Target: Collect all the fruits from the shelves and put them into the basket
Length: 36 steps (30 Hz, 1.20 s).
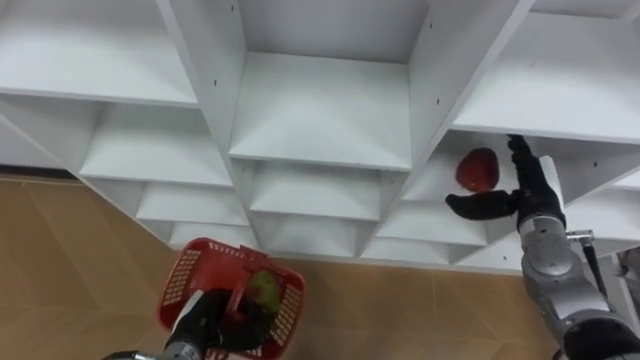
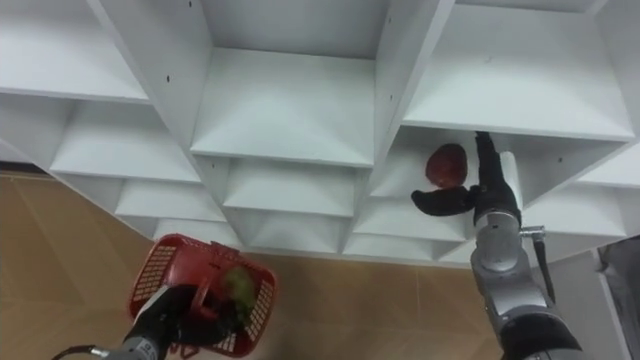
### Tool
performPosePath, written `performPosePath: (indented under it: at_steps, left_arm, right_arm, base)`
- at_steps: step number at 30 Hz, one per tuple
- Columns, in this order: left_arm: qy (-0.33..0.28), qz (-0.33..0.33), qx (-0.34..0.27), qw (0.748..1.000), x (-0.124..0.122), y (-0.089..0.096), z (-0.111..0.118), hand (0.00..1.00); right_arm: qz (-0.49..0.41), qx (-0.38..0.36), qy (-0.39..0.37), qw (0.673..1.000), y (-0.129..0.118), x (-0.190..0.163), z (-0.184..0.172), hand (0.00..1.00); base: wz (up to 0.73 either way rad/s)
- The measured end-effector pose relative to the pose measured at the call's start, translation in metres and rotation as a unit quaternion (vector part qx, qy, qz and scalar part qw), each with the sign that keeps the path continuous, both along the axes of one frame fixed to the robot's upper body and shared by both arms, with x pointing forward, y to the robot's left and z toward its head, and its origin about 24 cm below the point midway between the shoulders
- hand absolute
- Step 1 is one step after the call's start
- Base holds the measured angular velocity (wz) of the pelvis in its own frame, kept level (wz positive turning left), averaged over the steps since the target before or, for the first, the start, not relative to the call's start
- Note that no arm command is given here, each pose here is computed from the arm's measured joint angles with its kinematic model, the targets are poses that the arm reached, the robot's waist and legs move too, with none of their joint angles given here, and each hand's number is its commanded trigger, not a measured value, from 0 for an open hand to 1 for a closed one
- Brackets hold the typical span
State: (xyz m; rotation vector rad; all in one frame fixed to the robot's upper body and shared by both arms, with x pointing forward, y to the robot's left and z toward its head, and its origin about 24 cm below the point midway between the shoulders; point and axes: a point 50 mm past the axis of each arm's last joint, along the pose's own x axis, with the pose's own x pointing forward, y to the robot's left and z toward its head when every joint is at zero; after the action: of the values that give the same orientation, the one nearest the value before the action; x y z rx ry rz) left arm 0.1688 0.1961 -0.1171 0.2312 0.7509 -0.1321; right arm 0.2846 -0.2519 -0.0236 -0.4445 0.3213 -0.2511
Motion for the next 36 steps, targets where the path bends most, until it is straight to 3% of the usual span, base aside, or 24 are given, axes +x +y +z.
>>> performPosePath:
  at_steps: [17, 36]
  left_arm:
    - [0.023, 0.001, -0.006, 1.000, -0.002, -0.004, -0.006, 1.00]
    - [0.018, -0.007, -0.016, 1.000, 0.003, -0.013, -0.005, 1.00]
  right_arm:
    - [-0.014, -0.004, 0.028, 1.000, -0.006, -0.005, -0.009, 0.00]
    - [-0.016, -0.021, -0.022, 0.999, -0.001, 0.019, 0.016, 0.00]
  base:
    - [0.00]
    - [-0.02]
